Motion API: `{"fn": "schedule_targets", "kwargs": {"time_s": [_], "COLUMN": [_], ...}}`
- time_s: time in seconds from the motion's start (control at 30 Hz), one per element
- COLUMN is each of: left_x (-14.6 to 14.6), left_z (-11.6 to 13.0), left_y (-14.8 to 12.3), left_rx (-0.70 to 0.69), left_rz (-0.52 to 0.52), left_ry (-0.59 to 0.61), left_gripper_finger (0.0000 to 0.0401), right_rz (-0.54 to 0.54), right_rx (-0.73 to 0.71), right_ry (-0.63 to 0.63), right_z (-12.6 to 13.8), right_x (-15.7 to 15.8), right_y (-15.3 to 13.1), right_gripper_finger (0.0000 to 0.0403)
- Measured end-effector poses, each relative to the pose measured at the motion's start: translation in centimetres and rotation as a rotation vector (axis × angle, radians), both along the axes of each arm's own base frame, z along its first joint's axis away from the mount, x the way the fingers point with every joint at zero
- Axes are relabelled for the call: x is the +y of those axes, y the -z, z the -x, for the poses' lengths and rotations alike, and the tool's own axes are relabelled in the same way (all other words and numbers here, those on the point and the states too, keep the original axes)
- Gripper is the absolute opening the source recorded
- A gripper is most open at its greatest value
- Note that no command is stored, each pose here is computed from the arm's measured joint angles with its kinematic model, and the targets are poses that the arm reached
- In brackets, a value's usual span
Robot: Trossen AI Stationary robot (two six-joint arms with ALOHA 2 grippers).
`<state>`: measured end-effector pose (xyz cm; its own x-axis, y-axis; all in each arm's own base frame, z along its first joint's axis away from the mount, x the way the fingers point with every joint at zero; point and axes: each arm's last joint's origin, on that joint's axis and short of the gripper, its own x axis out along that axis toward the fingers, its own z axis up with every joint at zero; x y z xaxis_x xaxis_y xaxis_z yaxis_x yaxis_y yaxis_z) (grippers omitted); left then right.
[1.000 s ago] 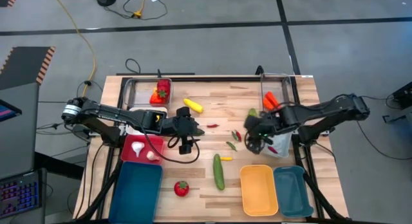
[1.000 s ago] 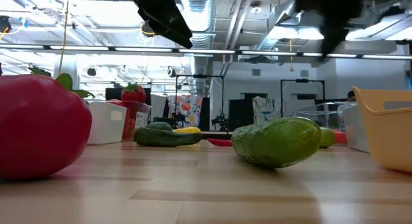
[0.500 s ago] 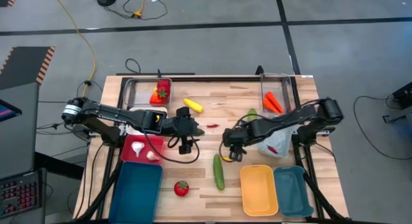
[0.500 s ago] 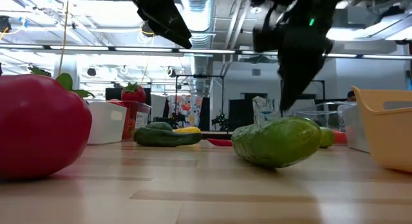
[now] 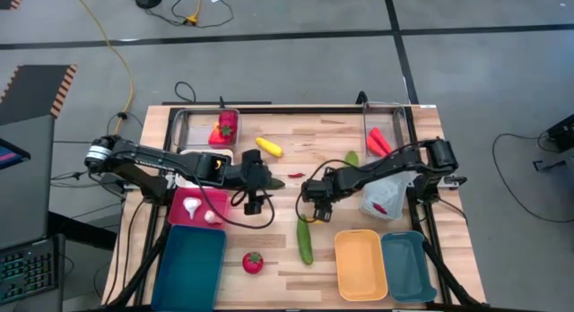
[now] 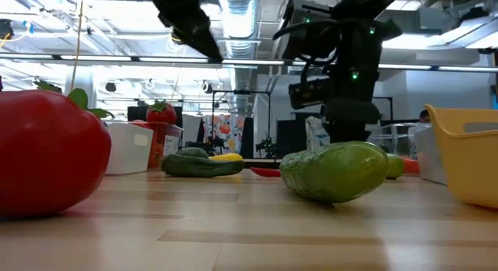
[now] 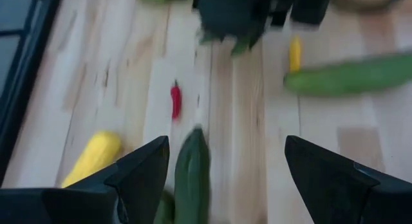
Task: Sort produce into baskets
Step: Put the bottom right green chili into the gray bin
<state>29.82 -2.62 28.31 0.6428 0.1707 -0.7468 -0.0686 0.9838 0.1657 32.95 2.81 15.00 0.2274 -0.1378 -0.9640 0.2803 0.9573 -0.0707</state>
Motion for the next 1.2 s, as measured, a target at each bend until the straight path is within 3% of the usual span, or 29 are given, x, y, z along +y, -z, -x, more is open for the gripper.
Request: {"fn": "schedule_targets", "kwargs": {"time_s": [0.3, 0.6, 0.87, 1.07, 1.2], "left_x": [0.1, 0.8, 1.1, 1.2, 1.1], "left_z": [2.2, 7.5, 10.3, 10.7, 10.5], "left_y": [-0.1, -0.5, 1.4, 3.8, 4.7], "left_rx": [0.116, -0.016, -0.151, -0.203, -0.241], "left_rz": [0.017, 0.09, 0.158, 0.175, 0.183], "left_ry": [-0.033, -0.16, -0.192, -0.192, -0.188], "left_gripper_finger": [0.0297, 0.0297, 0.0297, 0.0297, 0.0297], "right_rz": [-0.022, -0.034, -0.037, -0.059, -0.065], "right_rx": [0.007, 0.016, 0.015, 0.024, -0.008], "right_ry": [0.001, 0.004, 0.003, -0.001, -0.003], "right_z": [0.0, 0.1, 0.1, 0.5, 1.2], "right_x": [-0.1, -0.3, -0.3, -0.2, -0.3], "right_y": [0.0, 0.0, 0.0, -0.6, -2.5], "right_gripper_finger": [0.0124, 0.0037, 0.0028, 0.0023, 0.002]}}
